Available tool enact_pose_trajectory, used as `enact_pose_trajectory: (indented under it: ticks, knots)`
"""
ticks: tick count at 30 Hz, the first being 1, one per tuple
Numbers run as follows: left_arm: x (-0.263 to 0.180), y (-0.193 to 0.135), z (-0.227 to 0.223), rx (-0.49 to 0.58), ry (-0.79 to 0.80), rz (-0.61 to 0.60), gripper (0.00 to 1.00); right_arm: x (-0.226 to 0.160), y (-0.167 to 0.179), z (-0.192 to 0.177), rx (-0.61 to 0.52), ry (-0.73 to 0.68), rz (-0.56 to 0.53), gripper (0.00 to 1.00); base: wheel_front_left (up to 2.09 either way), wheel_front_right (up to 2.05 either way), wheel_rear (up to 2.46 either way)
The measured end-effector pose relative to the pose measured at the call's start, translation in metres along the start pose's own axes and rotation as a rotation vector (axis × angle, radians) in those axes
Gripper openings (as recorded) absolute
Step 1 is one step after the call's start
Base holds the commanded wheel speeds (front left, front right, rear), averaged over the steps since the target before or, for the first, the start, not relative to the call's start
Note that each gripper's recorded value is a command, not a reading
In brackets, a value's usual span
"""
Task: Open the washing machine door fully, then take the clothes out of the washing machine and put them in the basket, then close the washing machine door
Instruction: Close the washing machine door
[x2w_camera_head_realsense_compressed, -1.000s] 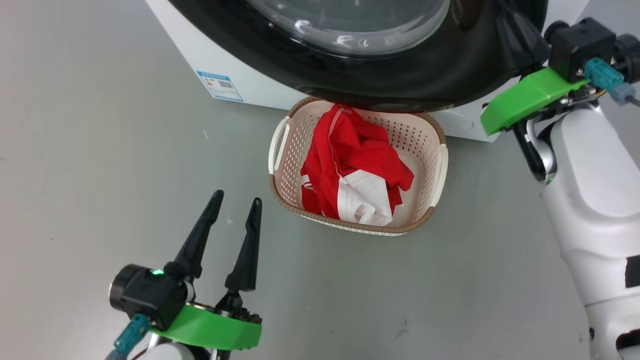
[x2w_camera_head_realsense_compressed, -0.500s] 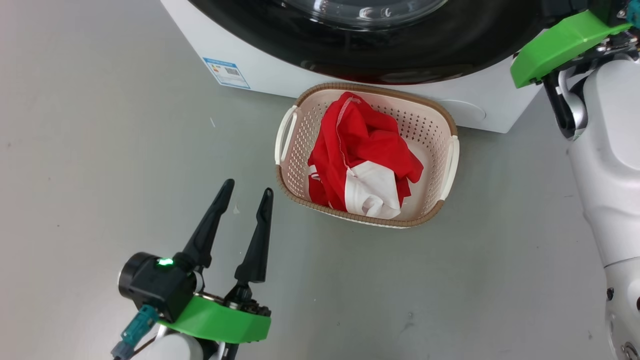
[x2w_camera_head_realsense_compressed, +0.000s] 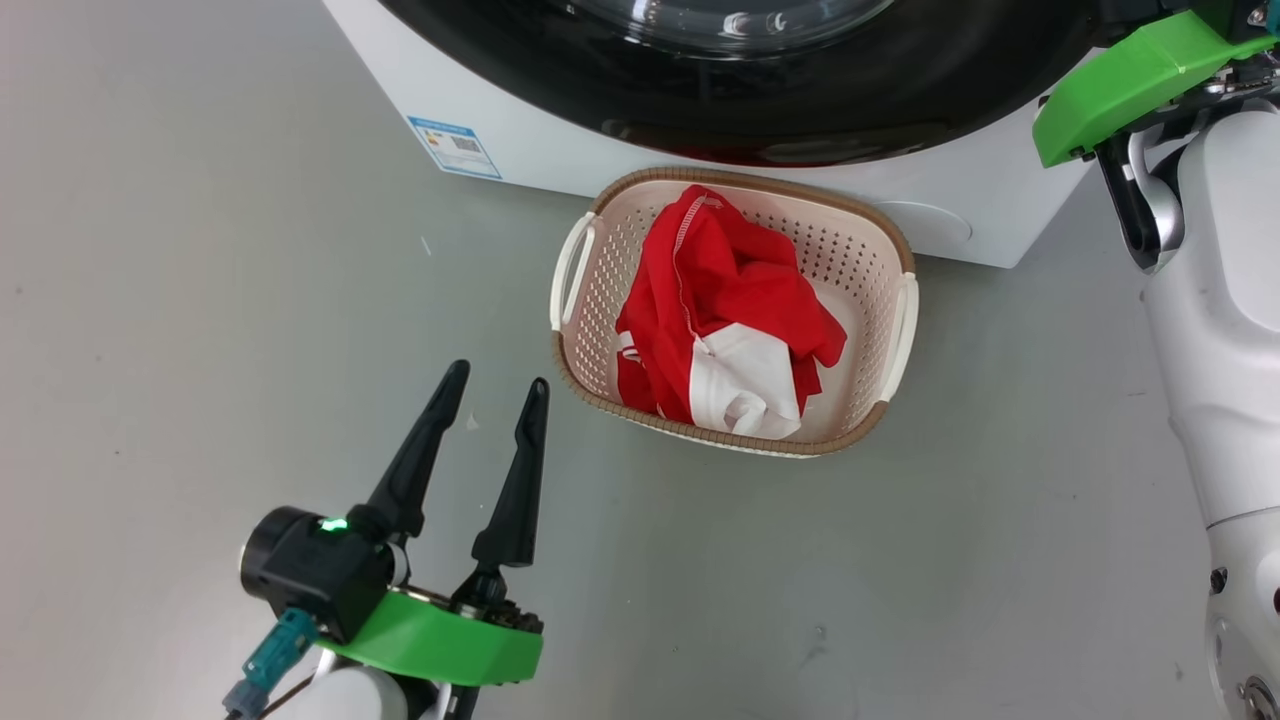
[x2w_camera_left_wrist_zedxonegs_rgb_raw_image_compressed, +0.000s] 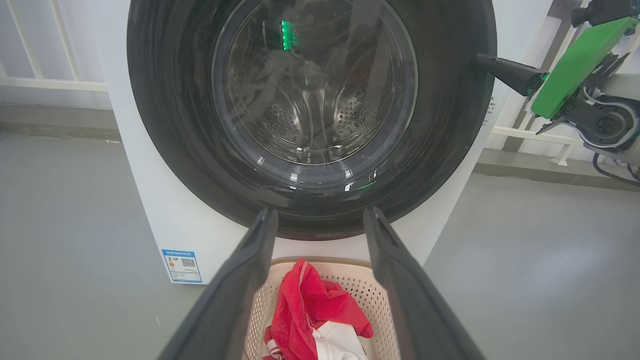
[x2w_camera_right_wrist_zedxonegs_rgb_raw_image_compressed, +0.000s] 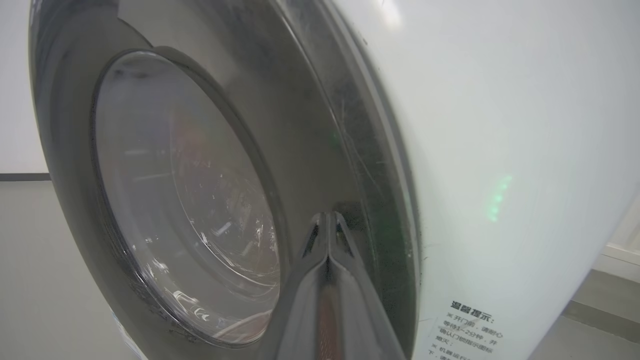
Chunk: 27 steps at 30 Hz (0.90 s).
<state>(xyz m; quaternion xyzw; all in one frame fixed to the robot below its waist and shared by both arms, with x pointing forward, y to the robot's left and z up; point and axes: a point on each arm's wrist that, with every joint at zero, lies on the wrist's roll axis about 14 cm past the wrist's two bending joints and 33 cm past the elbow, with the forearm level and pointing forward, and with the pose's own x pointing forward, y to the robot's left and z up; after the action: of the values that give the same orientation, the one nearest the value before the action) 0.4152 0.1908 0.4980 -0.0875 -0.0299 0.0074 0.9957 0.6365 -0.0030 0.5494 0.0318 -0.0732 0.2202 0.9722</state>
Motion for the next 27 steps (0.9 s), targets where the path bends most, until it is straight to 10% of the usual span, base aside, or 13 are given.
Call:
enact_pose_trajectory:
  ticks: [4, 6, 7, 8, 27]
  knots:
    - [0.003, -0.001, 0.004, -0.02, -0.014, -0.001, 1.0, -0.001, -0.002, 0.011, 0.014, -0.026, -0.01, 0.0, 0.0, 0.0, 0.0]
    - [0.004, -0.002, 0.007, -0.023, -0.022, 0.003, 1.0, -0.002, -0.001, 0.016, 0.015, -0.039, -0.01, 0.47, 0.0, 0.0, 0.0]
    - [0.004, -0.002, 0.007, -0.024, -0.025, 0.0, 1.0, -0.004, -0.002, 0.018, 0.016, -0.045, -0.011, 0.86, 0.0, 0.0, 0.0]
    - [0.005, -0.003, 0.008, -0.025, -0.028, -0.001, 1.0, -0.007, -0.002, 0.019, 0.02, -0.047, -0.012, 1.0, 0.0, 0.0, 0.0]
    - [0.009, -0.026, 0.029, -0.061, -0.093, -0.061, 1.0, -0.097, 0.001, 0.014, 0.079, -0.043, -0.052, 1.0, 0.0, 0.0, 0.0]
